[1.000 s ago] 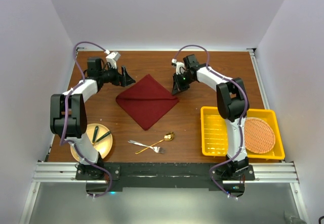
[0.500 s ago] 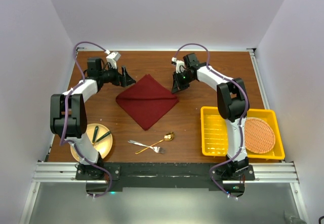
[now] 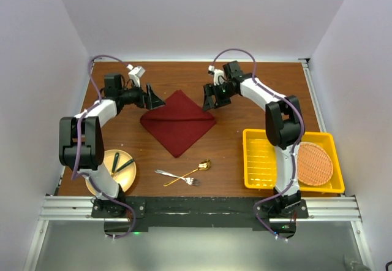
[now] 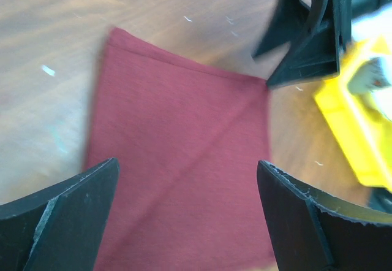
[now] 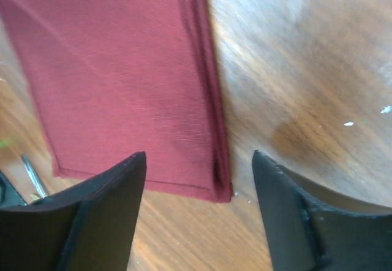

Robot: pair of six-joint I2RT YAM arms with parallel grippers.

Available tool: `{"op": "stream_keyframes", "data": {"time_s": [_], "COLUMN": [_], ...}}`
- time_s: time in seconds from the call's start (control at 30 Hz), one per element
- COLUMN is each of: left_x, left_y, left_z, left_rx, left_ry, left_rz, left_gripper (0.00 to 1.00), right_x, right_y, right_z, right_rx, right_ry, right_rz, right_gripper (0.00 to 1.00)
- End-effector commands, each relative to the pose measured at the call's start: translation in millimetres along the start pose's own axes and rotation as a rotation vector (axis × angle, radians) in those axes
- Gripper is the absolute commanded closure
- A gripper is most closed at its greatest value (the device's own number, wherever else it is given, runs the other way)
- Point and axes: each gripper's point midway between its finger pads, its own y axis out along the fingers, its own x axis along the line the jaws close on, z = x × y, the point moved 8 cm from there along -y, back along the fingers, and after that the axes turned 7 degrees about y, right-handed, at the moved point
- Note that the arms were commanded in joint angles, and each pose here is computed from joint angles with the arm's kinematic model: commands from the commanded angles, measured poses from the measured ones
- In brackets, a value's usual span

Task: Fold the napkin into a case and place the utensils inside
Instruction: Smooth out the upper triangle-folded napkin at the center of the board.

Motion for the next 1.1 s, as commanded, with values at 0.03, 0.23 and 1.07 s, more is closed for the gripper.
{"op": "stream_keyframes", "data": {"time_s": [0.03, 0.23, 1.07], "left_x": [-35.7, -14.2, -19.6], "left_y": [-18.8, -23.2, 3.0], "left_z": [-2.7, -15.1, -3.0], "left_rx": [-0.078, -0.125, -0.066], "left_ry": [-0.098, -0.127, -0.282], "left_rz": [0.145, -0.001, 0.202], "left_gripper": [0.0, 0.03, 0.19], "right_x": [53.5, 65.4, 83.3], "right_y": [-62.0, -46.5, -6.6], "right_z": [-44.2, -42.3, -30.9], "right_rx": [-0.249, -0.221, -0.172], "right_ry": [-0.095, -0.042, 0.136], "right_rz": [-0.158, -0.244, -0.478], "right_gripper": [0.16, 0.16, 0.08]}}
